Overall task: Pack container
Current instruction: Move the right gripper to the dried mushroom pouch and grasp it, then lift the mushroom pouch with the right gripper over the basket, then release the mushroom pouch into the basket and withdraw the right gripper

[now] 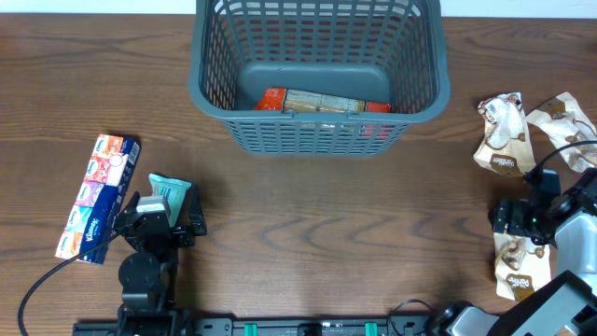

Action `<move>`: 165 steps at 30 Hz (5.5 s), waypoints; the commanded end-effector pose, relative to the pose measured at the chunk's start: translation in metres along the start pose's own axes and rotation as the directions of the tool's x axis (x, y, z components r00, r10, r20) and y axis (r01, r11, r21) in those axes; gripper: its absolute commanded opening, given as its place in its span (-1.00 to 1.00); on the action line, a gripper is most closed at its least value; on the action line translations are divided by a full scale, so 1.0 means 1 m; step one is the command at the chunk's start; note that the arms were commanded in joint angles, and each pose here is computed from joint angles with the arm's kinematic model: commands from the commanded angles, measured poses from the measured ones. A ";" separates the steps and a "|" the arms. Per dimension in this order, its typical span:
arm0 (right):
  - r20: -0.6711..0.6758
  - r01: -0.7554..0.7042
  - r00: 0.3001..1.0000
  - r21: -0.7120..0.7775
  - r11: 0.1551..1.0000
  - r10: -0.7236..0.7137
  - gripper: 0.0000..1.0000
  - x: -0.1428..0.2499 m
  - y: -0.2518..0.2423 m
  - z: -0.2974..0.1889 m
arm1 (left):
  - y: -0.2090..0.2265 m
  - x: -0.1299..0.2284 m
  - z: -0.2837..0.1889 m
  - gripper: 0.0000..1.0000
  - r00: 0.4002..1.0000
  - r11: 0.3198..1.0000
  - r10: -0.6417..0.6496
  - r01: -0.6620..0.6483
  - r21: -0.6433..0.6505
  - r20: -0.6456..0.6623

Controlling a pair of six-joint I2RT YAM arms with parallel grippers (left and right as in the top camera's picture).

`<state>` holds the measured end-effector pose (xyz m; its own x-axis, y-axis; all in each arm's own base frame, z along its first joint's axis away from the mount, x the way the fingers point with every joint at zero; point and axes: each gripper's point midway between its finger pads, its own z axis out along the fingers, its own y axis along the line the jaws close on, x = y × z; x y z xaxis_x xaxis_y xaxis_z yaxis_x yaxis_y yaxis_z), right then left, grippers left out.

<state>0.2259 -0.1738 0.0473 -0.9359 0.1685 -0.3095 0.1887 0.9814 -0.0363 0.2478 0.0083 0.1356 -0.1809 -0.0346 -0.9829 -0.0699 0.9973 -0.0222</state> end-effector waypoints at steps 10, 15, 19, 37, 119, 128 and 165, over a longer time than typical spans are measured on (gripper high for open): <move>0.012 0.019 1.000 0.008 1.000 -0.019 0.89 0.019 -0.005 0.015 | 0.003 0.013 0.001 0.97 0.999 1.000 0.003 -0.004 -0.018 -0.035; 0.011 0.014 1.000 0.023 1.000 -0.015 0.89 0.022 -0.008 0.019 | 0.003 0.013 0.001 0.98 0.999 1.000 0.003 -0.004 -0.018 -0.035; 0.009 0.012 1.000 0.027 1.000 -0.012 0.88 0.027 -0.008 0.027 | 0.003 0.013 0.001 0.98 0.999 1.000 0.003 -0.004 -0.018 -0.035; 0.035 0.016 0.999 -0.003 1.000 -0.016 0.25 0.021 -0.007 0.050 | 0.003 0.013 0.001 0.98 0.999 1.000 0.003 -0.004 -0.018 -0.035; 0.645 0.965 -0.130 0.255 0.052 -0.753 -0.98 -0.211 0.442 -0.237 | 0.003 0.013 0.001 0.97 0.999 1.000 0.003 -0.004 -0.017 -0.035; 0.558 0.995 -0.097 0.087 -0.058 -0.824 -0.98 -0.189 0.452 -0.154 | 0.003 0.013 0.001 0.97 0.999 1.000 0.003 -0.003 -0.017 -0.036; 0.747 0.406 0.583 0.075 0.911 -0.321 0.85 -0.303 0.189 -0.319 | 0.003 0.015 0.001 0.97 0.999 1.000 0.003 -0.004 -0.017 -0.042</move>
<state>0.4531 0.0497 0.4366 -0.2402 -0.5151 -0.8228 -0.4040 0.8237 -0.3978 0.2477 0.0083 0.1353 -0.1820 -0.0346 -0.9827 -0.0700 0.9973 -0.0221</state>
